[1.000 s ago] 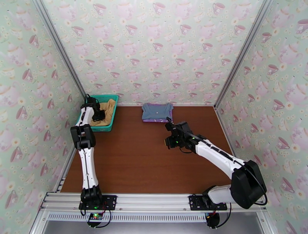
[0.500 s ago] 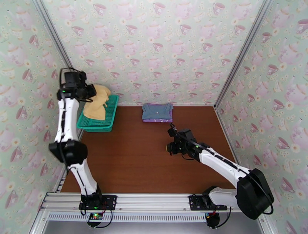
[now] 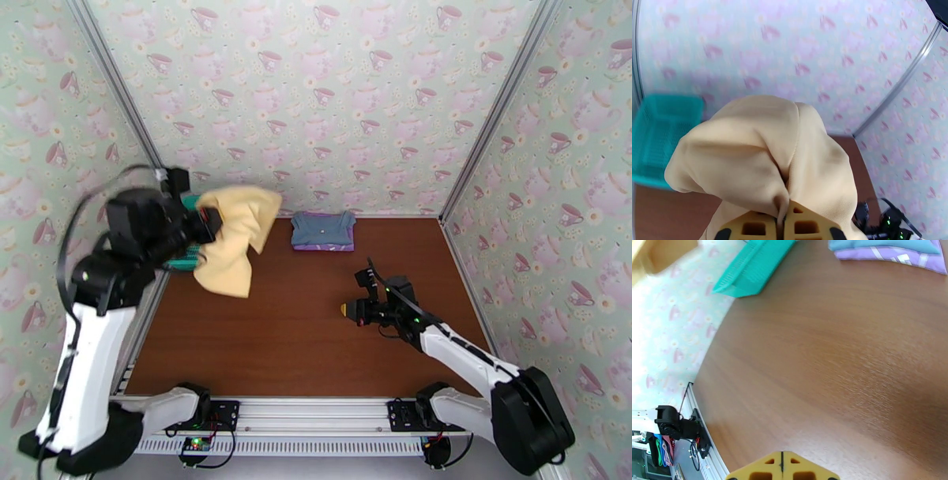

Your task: Fold and stack the mixed laundry pile

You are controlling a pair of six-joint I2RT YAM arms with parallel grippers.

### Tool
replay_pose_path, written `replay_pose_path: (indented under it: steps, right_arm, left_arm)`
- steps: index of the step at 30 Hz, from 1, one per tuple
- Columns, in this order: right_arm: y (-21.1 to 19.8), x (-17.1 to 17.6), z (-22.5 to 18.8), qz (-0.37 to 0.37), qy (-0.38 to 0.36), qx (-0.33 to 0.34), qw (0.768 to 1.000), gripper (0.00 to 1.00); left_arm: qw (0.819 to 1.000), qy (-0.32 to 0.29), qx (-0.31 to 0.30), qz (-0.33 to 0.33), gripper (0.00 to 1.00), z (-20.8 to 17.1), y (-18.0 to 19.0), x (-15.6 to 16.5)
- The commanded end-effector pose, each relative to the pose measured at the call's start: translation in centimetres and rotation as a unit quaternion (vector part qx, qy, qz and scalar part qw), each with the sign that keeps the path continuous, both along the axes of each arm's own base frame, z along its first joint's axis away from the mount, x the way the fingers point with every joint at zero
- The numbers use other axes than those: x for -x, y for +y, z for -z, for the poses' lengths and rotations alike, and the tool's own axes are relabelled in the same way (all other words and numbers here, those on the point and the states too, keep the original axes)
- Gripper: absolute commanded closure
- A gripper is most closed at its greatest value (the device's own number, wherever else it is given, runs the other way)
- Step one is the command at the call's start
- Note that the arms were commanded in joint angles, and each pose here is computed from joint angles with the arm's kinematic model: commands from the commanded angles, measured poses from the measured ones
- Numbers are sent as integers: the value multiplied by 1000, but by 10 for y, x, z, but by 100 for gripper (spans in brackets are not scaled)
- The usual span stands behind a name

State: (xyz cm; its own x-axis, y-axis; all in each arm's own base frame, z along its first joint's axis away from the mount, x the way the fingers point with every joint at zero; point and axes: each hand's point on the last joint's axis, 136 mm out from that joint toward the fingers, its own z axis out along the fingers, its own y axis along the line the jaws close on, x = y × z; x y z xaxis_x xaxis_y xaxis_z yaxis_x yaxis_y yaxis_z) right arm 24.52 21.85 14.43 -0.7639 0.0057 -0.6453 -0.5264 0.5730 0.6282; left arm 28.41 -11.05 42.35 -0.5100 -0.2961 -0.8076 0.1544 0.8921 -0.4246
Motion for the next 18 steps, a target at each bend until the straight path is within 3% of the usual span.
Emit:
replay_pose_path:
  steps: [1,3,8,14,18]
  right_arm:
    - [0,11,-14,-11,-18,-31,999,100]
    - [-1,17,-13,-19,-16,-36,999,99]
    - [1,23,-5,-25,0,-49,998,79]
    - [-6,23,5,-6,10,-30,999,59]
    - [-15,20,9,20,11,2,1000,46]
  left_arm:
    - [997,44,36,-44,100,56,-7,4]
    - [995,77,46,-39,100,100,-21,9]
    - [990,130,42,-21,100,184,-60,13]
    - [992,119,28,-41,100,205,-82,4]
    - [987,156,35,-29,97,238,-110,-1]
